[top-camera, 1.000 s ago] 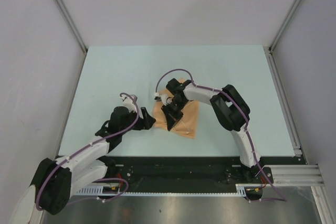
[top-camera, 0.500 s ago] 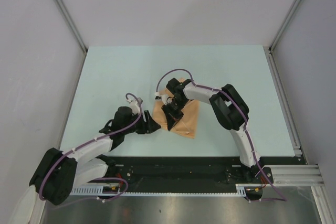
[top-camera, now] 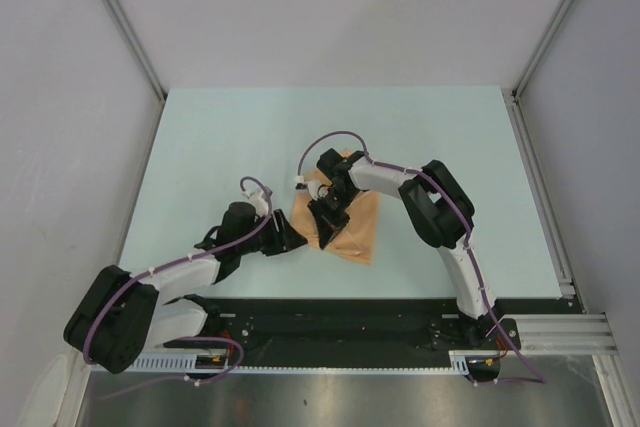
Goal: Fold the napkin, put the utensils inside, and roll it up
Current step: Roll the napkin with the utensil
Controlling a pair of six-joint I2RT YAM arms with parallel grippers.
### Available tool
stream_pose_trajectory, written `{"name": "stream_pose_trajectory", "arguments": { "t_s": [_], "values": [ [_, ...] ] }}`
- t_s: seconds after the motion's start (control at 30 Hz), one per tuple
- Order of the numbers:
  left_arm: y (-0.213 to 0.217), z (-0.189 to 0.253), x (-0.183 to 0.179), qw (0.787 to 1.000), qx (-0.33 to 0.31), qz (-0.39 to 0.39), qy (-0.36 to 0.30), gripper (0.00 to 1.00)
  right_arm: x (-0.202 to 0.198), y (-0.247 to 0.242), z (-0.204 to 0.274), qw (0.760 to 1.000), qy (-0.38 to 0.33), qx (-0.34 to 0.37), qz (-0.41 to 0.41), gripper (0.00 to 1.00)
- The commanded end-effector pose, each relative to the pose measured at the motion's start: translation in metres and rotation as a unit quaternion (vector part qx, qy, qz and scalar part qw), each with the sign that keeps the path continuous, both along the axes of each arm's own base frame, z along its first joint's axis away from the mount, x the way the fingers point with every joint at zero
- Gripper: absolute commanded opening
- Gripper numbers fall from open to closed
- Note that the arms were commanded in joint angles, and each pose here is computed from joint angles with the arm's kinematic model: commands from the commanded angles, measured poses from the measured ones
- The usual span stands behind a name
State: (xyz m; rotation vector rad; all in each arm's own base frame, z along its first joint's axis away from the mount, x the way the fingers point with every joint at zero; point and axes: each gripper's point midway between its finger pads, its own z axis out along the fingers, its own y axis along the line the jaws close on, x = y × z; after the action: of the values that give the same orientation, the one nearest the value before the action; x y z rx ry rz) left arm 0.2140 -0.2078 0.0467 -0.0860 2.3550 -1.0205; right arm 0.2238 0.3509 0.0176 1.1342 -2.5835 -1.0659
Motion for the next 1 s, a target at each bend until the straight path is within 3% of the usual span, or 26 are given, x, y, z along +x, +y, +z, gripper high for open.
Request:
{"name": "stream_pose_trajectory", "arguments": {
  "t_s": [0.0,0.17,0.5,0.57,0.63,0.7,0.93,0.97],
  "values": [
    [-0.005,0.013,0.01,0.999,-0.021,0.013,-0.02,0.53,-0.001,-0.015,-0.021,0.999,0.002,-0.047,0.004,0.0],
    [-0.005,0.012,0.016,0.999,-0.019,0.024,-0.021,0.47,-0.001,-0.015,-0.022,0.999,0.003,-0.048,0.004,0.0],
    [0.004,0.014,0.022,0.998,-0.015,0.067,-0.007,0.16,0.003,-0.013,-0.016,0.999,-0.011,-0.042,0.002,0.0],
    [0.008,0.01,0.021,0.997,-0.009,0.076,0.002,0.07,0.006,-0.01,-0.013,0.999,-0.019,-0.033,0.0,0.06],
    [0.011,0.009,0.023,0.996,-0.008,0.085,0.007,0.01,0.007,-0.008,-0.002,0.999,-0.031,-0.022,-0.002,0.19],
    [0.012,0.008,0.023,0.996,-0.009,0.087,0.014,0.0,0.012,-0.007,0.011,0.999,-0.052,-0.006,-0.006,0.31],
    [0.013,0.011,0.026,0.995,-0.017,0.091,0.02,0.0,0.016,-0.013,0.038,0.99,-0.138,0.015,-0.023,0.54],
    [0.014,0.011,0.027,0.995,-0.017,0.092,0.02,0.0,0.019,-0.009,0.042,0.987,-0.159,0.025,-0.028,0.61]
  ]
}}
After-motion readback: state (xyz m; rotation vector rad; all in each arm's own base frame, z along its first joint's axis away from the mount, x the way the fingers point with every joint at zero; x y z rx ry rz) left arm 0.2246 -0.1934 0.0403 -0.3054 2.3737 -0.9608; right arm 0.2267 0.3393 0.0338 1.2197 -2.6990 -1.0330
